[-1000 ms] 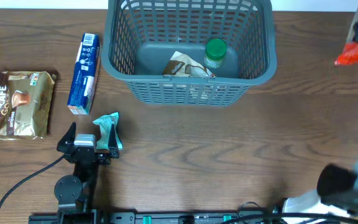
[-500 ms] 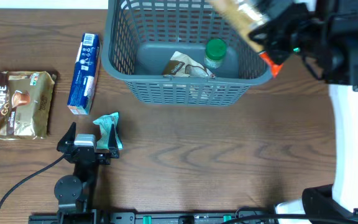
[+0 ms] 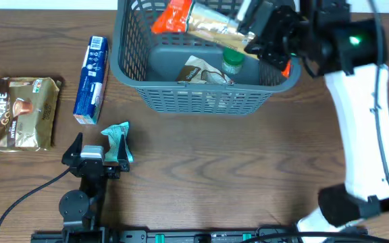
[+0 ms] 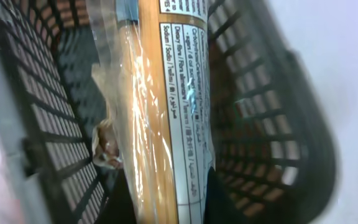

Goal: Pack container

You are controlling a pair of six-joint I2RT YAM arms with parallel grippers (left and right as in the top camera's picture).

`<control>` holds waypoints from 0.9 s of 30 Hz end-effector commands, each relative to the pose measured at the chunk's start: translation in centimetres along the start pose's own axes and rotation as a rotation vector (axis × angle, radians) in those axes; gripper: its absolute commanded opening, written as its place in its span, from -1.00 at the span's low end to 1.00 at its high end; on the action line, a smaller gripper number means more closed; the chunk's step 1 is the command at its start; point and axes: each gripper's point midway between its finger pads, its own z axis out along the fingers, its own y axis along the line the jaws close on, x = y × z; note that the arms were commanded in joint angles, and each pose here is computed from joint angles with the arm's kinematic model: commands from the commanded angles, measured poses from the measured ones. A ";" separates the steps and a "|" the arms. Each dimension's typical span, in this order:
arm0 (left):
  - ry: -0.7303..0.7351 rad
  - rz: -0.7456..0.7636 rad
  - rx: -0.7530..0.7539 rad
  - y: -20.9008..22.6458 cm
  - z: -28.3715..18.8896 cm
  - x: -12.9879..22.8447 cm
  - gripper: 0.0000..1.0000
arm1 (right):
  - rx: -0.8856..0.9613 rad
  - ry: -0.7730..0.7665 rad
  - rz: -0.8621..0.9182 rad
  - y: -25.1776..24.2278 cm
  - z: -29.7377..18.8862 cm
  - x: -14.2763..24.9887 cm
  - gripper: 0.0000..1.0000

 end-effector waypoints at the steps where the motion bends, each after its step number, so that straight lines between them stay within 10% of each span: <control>1: -0.009 0.011 0.007 -0.2 0.0 -0.1 0.97 | -0.044 -0.026 -0.027 0.1 1.8 -0.7 -0.98; 23: -0.009 0.011 0.007 -0.2 0.0 -0.1 0.97 | -0.262 0.137 0.031 2.7 14.5 3.7 -0.96; 24: -0.009 0.011 0.007 -0.2 0.0 -0.1 0.97 | -0.258 0.134 0.029 2.6 14.5 3.6 -0.64; 25: -0.009 0.011 0.007 -0.2 0.0 -0.1 0.97 | -0.256 0.132 0.028 2.6 14.5 3.6 0.56; 26: -0.009 0.011 0.007 -0.2 0.0 -0.1 0.97 | -0.255 0.131 0.028 2.6 14.5 3.5 0.98; 27: -0.009 0.011 0.007 -0.2 0.0 -0.1 0.97 | -0.253 0.130 0.035 2.5 14.5 3.5 0.98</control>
